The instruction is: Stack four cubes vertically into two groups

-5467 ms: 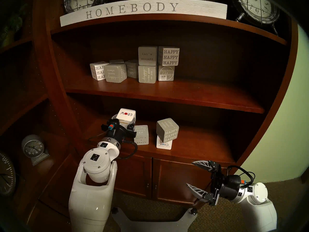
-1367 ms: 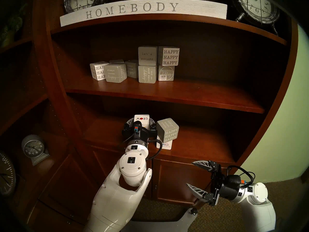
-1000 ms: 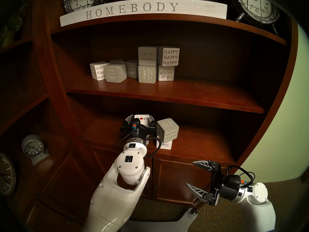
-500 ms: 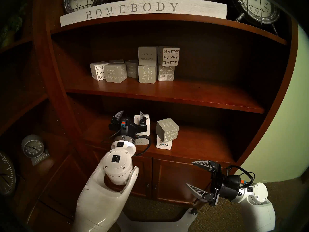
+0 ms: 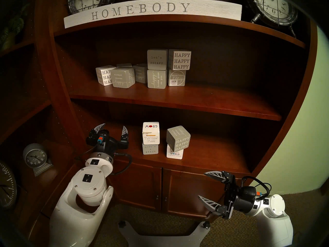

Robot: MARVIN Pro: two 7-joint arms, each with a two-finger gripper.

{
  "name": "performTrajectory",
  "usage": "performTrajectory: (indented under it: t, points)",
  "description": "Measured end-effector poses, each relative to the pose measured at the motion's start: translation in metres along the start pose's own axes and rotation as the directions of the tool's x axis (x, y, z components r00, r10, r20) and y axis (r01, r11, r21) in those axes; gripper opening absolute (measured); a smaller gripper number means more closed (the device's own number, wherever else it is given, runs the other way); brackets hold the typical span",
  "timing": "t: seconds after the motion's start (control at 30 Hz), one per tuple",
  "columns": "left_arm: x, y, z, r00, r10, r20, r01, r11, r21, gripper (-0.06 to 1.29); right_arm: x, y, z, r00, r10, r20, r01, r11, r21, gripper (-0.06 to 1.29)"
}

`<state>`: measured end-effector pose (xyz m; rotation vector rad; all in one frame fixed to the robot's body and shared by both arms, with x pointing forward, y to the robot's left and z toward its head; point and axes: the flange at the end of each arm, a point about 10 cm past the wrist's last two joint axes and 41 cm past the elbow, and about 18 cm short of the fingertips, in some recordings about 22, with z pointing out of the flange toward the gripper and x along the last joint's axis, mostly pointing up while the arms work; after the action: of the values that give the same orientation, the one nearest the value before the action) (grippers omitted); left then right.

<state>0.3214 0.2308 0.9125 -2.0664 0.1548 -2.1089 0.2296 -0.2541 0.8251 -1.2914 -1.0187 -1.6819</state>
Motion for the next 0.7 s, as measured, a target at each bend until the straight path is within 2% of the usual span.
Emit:
performTrajectory:
  t: [0.33, 0.53, 0.6, 0.7]
  points:
    - [-0.021, -0.023, -0.019, 0.996, 0.067, 0.066, -0.061, 0.994, -0.09, 1.19, -0.003, -0.006, 0.009, 1.0, 0.01, -0.009, -0.01, 0.999, 0.031, 1.22]
    - [-0.032, -0.029, -0.032, 0.99, 0.099, 0.098, -0.081, 0.982, -0.173, 1.19, -0.003, -0.011, 0.018, 1.0, 0.01, -0.021, -0.008, 0.998, 0.067, 1.22]
    - [-0.038, -0.032, -0.04, 0.987, 0.112, 0.113, -0.085, 0.971, -0.221, 1.19, -0.002, -0.012, 0.023, 1.0, 0.005, -0.029, -0.003, 0.996, 0.086, 1.22]
    - [-0.042, -0.034, -0.045, 0.986, 0.119, 0.118, -0.085, 0.963, -0.255, 1.19, -0.002, -0.013, 0.026, 0.999, 0.001, -0.033, 0.002, 0.995, 0.098, 1.22]
